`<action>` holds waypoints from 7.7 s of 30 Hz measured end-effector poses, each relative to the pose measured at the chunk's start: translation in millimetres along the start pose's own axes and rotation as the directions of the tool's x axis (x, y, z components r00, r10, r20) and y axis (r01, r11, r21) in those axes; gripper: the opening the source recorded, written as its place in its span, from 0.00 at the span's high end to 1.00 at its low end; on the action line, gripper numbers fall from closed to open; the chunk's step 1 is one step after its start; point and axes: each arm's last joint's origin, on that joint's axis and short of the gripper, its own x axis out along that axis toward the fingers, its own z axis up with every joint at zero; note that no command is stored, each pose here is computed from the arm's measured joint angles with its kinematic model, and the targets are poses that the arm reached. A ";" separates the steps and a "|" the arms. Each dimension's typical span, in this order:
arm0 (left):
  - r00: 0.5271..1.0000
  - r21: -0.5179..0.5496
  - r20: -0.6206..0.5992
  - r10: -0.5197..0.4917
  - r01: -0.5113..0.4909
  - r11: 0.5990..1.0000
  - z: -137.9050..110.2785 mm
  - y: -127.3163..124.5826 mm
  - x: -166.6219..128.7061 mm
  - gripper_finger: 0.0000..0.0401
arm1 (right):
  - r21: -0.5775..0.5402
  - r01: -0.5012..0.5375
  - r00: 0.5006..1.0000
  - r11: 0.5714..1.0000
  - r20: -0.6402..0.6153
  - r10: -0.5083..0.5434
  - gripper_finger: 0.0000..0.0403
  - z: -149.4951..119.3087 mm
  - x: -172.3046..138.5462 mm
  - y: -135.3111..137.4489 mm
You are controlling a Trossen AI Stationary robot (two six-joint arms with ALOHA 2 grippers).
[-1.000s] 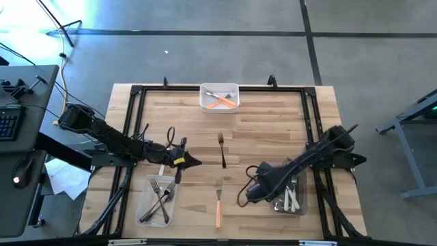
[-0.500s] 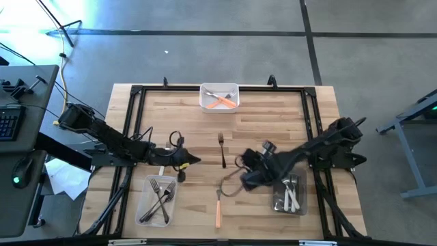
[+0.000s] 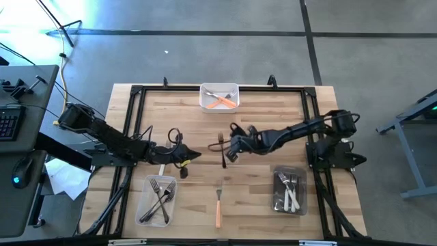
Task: Sort silverware by color (type)
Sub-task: Put the orange fork into the white bin, then put the silver fork into the transparent bin
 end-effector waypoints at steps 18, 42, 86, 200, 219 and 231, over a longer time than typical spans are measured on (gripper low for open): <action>0.985 -0.062 0.053 0.166 -0.162 0.985 15.2 58.3 20.1 1.00 | -0.052 -0.071 0.994 0.996 -0.091 0.066 0.73 53.7 1.9 -26.0; 0.966 0.052 0.256 -0.038 0.026 0.998 -2.2 95.6 2.0 1.00 | 0.056 -0.022 0.989 0.998 -0.146 0.030 0.98 13.4 -48.6 65.5; 0.920 0.145 0.362 -0.148 0.101 0.984 -23.5 94.1 -27.5 1.00 | 0.501 0.203 0.841 0.841 -0.529 0.112 0.64 -50.4 -19.3 201.6; 0.925 0.011 0.366 0.097 -0.109 0.994 -23.2 101.2 -27.3 1.00 | -0.216 -0.033 0.971 0.976 -0.239 -0.021 0.97 226.2 112.0 -134.4; 0.926 0.012 0.365 0.097 -0.109 0.994 -23.2 101.2 -27.3 1.00 | -0.224 -0.039 0.959 0.974 -0.283 -0.027 0.69 218.2 123.5 -135.9; 0.926 0.014 0.364 0.097 -0.109 0.994 -23.4 101.1 -27.2 1.00 | -0.227 -0.027 0.959 0.974 -0.279 -0.039 0.98 214.8 133.8 -136.2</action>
